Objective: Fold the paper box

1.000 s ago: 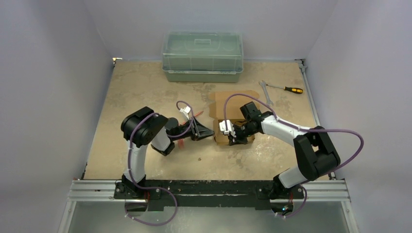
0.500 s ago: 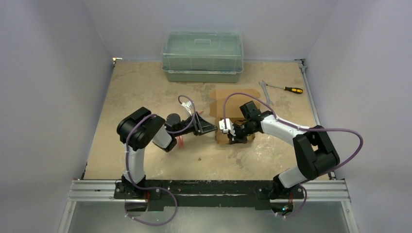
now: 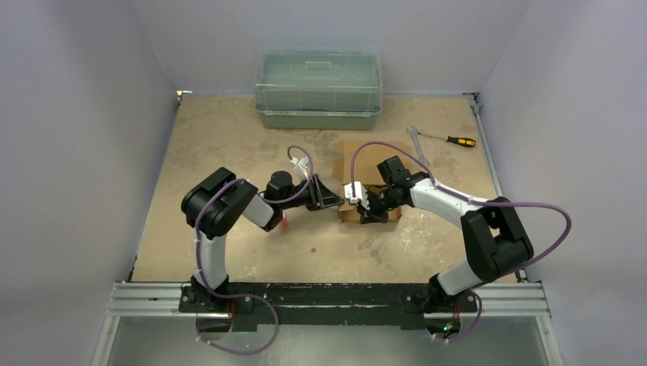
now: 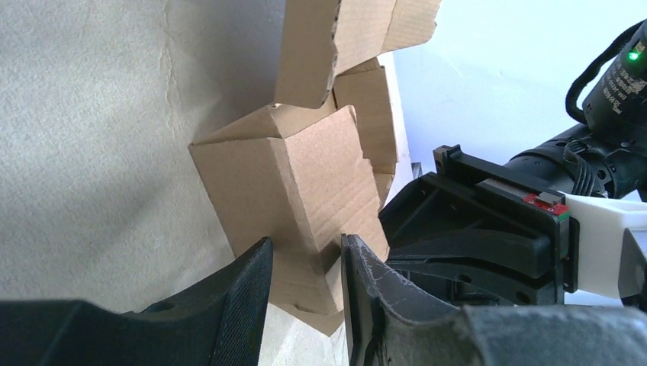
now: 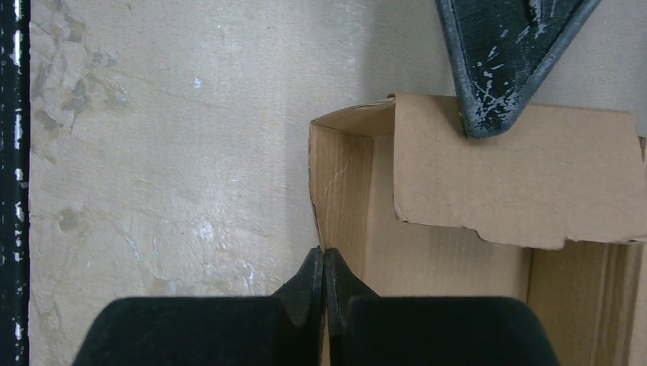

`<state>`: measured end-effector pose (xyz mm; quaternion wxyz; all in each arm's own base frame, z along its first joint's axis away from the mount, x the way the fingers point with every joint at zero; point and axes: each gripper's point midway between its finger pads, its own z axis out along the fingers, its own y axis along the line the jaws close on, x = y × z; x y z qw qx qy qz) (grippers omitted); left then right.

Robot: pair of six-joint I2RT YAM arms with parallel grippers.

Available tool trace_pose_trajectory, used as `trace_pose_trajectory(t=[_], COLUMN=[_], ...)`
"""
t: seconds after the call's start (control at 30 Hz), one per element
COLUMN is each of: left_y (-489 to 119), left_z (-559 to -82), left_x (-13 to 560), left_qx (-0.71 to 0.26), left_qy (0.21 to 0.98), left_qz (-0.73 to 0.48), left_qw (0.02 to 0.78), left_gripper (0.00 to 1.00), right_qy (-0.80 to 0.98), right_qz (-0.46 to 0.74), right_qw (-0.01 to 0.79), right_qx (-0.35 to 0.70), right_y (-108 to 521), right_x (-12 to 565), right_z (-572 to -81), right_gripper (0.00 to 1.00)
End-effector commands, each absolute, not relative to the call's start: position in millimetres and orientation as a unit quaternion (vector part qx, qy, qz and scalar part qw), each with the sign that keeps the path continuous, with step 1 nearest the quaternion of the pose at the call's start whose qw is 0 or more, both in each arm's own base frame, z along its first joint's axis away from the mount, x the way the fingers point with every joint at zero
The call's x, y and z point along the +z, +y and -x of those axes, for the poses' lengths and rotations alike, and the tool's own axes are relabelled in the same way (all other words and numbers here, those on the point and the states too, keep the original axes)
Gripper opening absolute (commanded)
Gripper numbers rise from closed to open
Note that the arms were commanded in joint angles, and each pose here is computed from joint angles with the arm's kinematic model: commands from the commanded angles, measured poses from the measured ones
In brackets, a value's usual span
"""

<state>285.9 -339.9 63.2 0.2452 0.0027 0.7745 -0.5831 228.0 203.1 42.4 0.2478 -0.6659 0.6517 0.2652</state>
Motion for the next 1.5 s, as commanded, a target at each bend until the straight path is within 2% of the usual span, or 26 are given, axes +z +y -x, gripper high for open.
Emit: trace_pose_trajectory(t=[0.0,0.4,0.83,1.0,1.13,1.3,1.47], left_y=[-343.8,-342.6,-345.1,-346.5,-347.7,-352.0,-358.7], left_z=[-291.3,-290.0,-293.4,-296.3,-297.7,-298.1,-299.9], left_x=[79.4,86.5,81.3,79.2,79.4,78.9,75.5], left_qx=[-0.587,-0.614,-0.606,-0.599,-0.599,-0.599,-0.59], left_qy=[0.762,0.74,0.748,0.752,0.752,0.753,0.761], left_qz=[-0.025,-0.017,-0.021,-0.025,-0.026,-0.028,-0.031], left_qw=[0.274,0.274,0.272,0.273,0.273,0.271,0.269], left_gripper=[0.37,0.39,0.4,0.4,0.4,0.4,0.4], right_qy=[0.665,0.674,0.67,0.67,0.68,0.695,0.699], right_qz=[0.652,0.647,0.64,0.634,0.626,0.611,0.606], right_qw=[0.255,0.256,0.294,0.317,0.322,0.325,0.325], right_qx=[0.258,0.25,0.235,0.22,0.207,0.196,0.197], right_y=[201.4,195.9,199.0,199.9,198.4,196.8,197.3], right_x=[52.2,49.8,68.8,79.6,78.8,75.1,74.0], right_z=[-238.0,-241.6,-250.9,-259.3,-266.4,-273.5,-274.6], right_gripper=[0.0,0.05,0.26,0.28,0.25,0.11,0.02])
